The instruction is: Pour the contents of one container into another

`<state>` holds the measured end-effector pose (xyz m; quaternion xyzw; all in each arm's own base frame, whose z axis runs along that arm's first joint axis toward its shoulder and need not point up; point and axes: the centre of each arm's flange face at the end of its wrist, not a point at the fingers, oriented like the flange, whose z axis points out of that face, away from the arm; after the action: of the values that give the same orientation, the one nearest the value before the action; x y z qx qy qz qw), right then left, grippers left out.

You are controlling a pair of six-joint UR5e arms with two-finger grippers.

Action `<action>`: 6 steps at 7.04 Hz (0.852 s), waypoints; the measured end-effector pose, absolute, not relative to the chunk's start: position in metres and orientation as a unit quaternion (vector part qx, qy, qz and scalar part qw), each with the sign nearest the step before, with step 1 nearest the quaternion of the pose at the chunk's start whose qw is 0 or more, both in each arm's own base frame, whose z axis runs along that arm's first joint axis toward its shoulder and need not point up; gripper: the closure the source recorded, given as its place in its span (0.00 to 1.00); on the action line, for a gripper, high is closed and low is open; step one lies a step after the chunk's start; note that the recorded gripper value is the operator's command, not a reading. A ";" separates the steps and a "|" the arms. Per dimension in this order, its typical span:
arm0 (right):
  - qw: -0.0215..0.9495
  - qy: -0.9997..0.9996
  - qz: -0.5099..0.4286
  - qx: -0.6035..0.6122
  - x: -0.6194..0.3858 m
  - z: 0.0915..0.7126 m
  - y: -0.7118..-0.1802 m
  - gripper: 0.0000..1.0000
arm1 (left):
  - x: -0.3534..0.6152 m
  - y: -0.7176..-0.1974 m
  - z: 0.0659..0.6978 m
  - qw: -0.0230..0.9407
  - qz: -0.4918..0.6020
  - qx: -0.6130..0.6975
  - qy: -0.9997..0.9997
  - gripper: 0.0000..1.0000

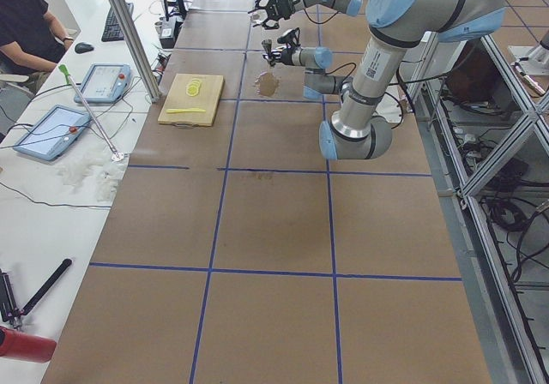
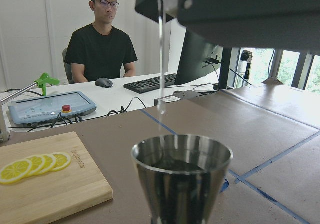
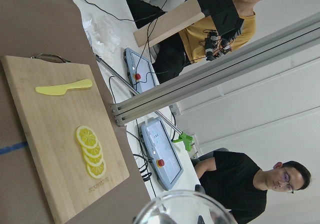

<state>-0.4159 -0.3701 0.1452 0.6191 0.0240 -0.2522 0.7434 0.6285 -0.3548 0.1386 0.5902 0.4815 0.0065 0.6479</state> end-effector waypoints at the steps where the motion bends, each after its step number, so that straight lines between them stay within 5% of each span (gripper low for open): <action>1: 0.746 0.016 -0.244 0.619 -0.416 0.145 -0.370 1.00 | 0.628 -0.355 0.138 0.648 0.006 0.591 0.482 1.00; 6: 0.757 -0.037 -0.195 0.622 -0.415 0.141 -0.361 1.00 | 0.621 -0.365 0.137 0.646 0.000 0.594 0.479 1.00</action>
<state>-0.4154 -0.3615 0.1411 0.6223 -0.0375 -0.1952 0.7572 0.6211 -0.3646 0.1375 0.5942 0.4793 0.0002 0.6458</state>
